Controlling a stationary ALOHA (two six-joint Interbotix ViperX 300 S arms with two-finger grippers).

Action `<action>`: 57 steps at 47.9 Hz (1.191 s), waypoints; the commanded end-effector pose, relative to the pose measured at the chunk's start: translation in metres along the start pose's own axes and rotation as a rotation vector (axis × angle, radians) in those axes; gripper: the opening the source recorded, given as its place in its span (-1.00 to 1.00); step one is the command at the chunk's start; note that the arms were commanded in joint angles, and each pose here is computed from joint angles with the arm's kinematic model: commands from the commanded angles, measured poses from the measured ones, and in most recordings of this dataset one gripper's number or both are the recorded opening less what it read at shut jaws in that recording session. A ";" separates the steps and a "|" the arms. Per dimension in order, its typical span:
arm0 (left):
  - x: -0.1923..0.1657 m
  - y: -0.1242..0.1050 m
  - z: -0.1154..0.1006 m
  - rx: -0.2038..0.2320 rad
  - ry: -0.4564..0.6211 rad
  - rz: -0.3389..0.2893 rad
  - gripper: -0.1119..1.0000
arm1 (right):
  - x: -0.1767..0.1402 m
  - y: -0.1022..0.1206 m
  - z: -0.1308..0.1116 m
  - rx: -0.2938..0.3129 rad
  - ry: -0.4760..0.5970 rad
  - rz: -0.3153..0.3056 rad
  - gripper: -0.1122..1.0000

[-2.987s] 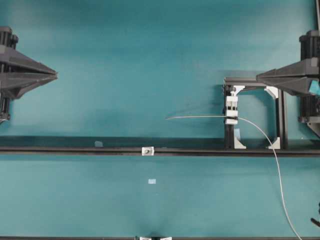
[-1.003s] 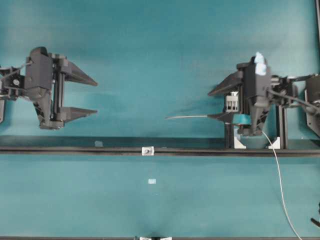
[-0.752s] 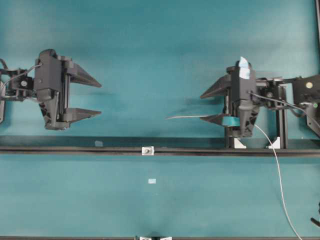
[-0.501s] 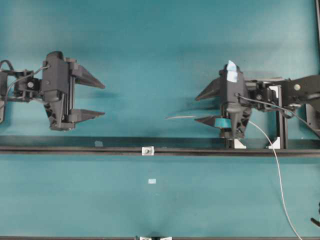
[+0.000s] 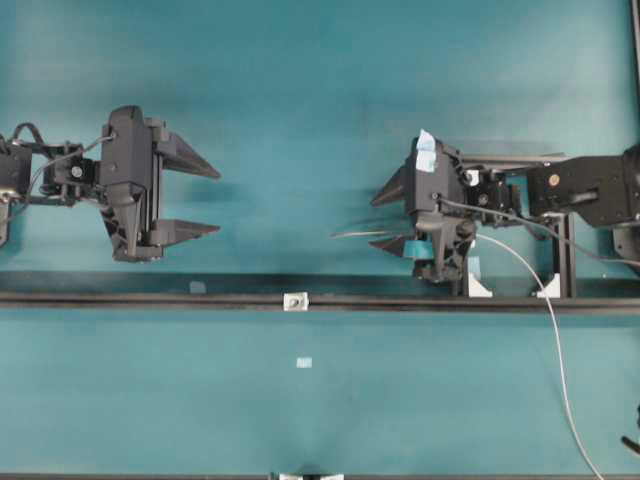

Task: Insert the wire through the hole in the metal fitting marked with a red label. (retake)
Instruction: 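Close the right gripper on the grey wire end and lift it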

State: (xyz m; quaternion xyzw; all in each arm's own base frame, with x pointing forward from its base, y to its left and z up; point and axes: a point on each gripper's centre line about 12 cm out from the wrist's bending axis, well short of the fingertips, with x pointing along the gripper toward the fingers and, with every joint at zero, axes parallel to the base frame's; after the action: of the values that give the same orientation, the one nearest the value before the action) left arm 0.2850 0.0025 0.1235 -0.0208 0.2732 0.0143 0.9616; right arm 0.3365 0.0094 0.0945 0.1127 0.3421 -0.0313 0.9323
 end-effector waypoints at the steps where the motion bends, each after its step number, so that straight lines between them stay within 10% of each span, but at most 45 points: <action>1: 0.001 0.000 0.010 -0.004 -0.034 0.001 0.66 | 0.002 0.001 0.011 0.007 -0.032 0.003 0.57; 57: 0.001 0.000 0.009 -0.003 -0.032 -0.001 0.66 | 0.006 0.002 0.018 0.005 -0.082 0.015 0.56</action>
State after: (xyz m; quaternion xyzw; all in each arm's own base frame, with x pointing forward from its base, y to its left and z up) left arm 0.2854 0.0025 0.1231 -0.0208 0.2739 0.0143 0.9614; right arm 0.3461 0.0085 0.0955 0.1143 0.3204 -0.0302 0.9399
